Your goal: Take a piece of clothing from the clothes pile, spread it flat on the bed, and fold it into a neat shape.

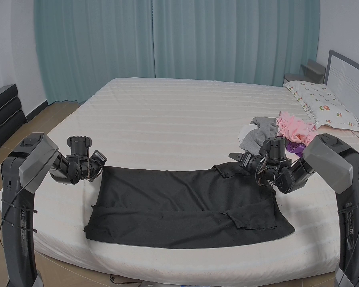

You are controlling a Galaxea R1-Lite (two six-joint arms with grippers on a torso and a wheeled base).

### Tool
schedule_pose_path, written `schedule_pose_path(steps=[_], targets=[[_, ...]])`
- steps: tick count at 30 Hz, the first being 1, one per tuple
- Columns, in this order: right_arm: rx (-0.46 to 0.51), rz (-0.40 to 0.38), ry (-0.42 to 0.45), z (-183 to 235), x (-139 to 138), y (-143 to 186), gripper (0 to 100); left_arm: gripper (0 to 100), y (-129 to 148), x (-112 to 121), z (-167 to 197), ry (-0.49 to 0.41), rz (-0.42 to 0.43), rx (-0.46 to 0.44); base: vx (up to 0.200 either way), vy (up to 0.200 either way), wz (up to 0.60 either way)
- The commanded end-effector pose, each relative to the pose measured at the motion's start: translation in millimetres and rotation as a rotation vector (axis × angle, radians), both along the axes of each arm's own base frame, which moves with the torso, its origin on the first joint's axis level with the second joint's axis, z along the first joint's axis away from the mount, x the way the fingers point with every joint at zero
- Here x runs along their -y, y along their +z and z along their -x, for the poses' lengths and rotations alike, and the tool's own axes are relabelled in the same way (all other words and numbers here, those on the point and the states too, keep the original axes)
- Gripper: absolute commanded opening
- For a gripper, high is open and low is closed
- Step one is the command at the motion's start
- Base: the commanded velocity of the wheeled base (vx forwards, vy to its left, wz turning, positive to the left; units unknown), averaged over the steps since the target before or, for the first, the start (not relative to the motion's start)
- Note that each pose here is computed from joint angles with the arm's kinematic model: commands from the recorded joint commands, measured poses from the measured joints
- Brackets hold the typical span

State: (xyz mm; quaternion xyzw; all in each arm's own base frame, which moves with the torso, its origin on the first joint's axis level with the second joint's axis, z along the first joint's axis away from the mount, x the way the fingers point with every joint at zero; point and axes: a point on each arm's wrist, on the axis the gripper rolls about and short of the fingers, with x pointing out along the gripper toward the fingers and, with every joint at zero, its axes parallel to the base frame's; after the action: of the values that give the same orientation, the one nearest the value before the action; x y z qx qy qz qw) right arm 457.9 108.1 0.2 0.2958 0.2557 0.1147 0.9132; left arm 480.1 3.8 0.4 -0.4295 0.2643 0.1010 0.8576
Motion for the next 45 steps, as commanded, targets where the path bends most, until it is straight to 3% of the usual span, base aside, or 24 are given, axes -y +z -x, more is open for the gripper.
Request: schedule_pose_path(steps=[1,7,19,28,40,42,45], targets=[[-0.016,0.004,0.026,4,-15,1,100,0,-1,0,0,0.000,0.000,-0.002,0.000,0.000,0.00],[-0.137,-0.072,-0.061,-2,-32,8,100,0,-1,0,0,-0.001,-0.002,-0.002,0.000,0.000,0.00],[-0.268,-0.055,-0.180,-15,-32,-7,100,0,-1,0,0,-0.003,-0.004,-0.002,0.000,0.000,0.00],[-0.311,-0.066,-0.212,-7,-26,15,100,0,-1,1,0,-0.003,-0.003,-0.003,0.000,0.000,0.00],[-0.364,-0.046,-0.205,-10,-33,-16,100,0,-1,1,0,-0.004,-0.004,-0.003,0.000,0.000,0.00],[-0.354,-0.054,-0.206,-13,-34,-18,100,0,-1,1,0,-0.004,-0.004,-0.003,0.000,0.000,0.00],[-0.285,-0.142,-0.230,-30,-39,-11,100,0,-2,2,0,-0.006,-0.004,-0.005,0.000,0.000,0.00]])
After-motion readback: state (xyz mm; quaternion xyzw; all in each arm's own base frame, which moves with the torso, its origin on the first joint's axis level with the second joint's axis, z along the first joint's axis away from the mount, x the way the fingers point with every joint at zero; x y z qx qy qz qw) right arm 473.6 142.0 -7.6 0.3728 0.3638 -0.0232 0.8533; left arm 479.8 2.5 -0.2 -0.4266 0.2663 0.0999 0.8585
